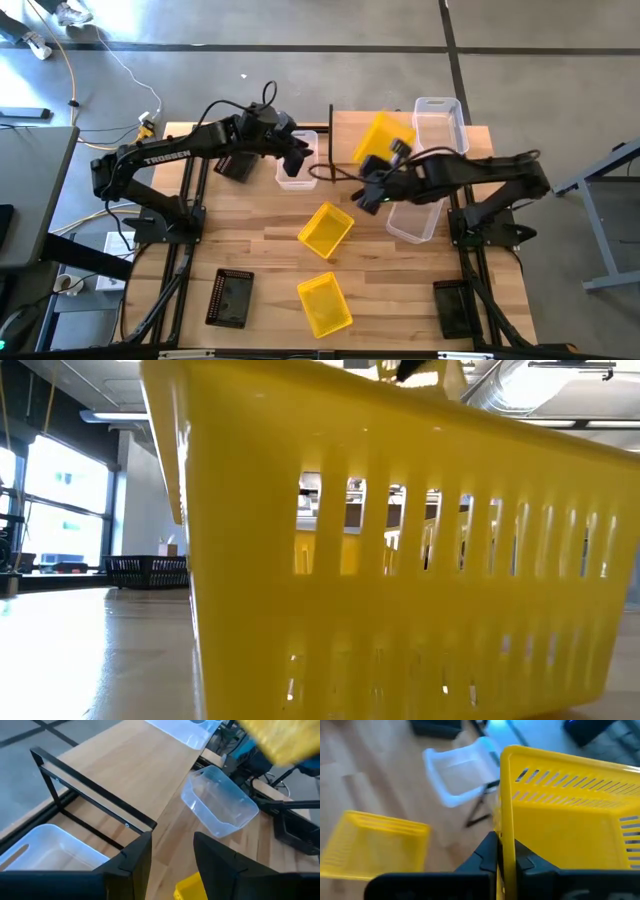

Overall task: Stack baskets on shelf by color
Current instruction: Put the top left yellow bin on the shelf

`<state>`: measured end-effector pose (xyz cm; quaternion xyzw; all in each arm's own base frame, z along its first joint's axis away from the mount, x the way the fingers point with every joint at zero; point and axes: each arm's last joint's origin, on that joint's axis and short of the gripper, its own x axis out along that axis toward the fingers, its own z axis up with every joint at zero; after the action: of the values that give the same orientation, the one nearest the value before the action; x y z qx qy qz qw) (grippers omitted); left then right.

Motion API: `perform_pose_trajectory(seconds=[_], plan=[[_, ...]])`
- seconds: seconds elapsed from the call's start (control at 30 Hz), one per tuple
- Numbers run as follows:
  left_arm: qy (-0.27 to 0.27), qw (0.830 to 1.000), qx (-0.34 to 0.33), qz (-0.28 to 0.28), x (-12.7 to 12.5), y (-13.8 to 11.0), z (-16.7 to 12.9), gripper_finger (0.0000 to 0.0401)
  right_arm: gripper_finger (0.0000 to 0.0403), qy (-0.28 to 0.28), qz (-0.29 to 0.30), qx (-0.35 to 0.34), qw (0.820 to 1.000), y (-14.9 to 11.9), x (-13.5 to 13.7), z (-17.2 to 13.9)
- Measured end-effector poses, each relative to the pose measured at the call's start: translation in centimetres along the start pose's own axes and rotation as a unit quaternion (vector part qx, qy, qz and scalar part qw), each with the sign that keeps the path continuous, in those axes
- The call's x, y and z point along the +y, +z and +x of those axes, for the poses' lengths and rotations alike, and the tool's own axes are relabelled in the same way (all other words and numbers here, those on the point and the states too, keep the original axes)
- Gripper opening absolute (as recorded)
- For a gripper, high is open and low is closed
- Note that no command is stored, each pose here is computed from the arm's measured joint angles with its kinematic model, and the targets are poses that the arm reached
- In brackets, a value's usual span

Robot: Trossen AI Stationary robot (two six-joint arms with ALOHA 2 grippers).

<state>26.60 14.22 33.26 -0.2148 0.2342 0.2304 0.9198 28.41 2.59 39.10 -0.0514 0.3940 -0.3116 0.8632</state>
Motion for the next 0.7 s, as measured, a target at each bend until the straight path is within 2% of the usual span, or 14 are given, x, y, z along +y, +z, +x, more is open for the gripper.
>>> perform_pose_trajectory(seconds=[0.17,0.33,0.5,0.6,0.7], plan=[[0.004,1.000,-0.001,0.007,0.0,0.0,0.0,0.0138,0.0000,-0.046,-0.014,-0.019,0.999,-0.6,-3.1,-2.1],[0.010,1.000,-0.004,0.007,0.1,0.0,0.0,0.0138,0.0000,-0.054,-0.035,-0.019,0.998,-0.6,-5.5,-2.5],[0.013,1.000,-0.007,0.006,0.1,0.1,0.0,0.0138,0.0000,-0.028,-0.065,-0.016,0.997,0.0,-6.6,-1.1],[0.013,1.000,-0.008,0.006,0.1,0.1,0.0,0.0138,0.0000,0.014,-0.089,-0.029,0.995,-0.4,-6.6,1.2],[0.014,1.000,-0.008,0.005,0.1,0.1,0.0,0.0138,0.0000,0.031,-0.109,-0.044,0.993,-1.2,-7.0,3.4]])
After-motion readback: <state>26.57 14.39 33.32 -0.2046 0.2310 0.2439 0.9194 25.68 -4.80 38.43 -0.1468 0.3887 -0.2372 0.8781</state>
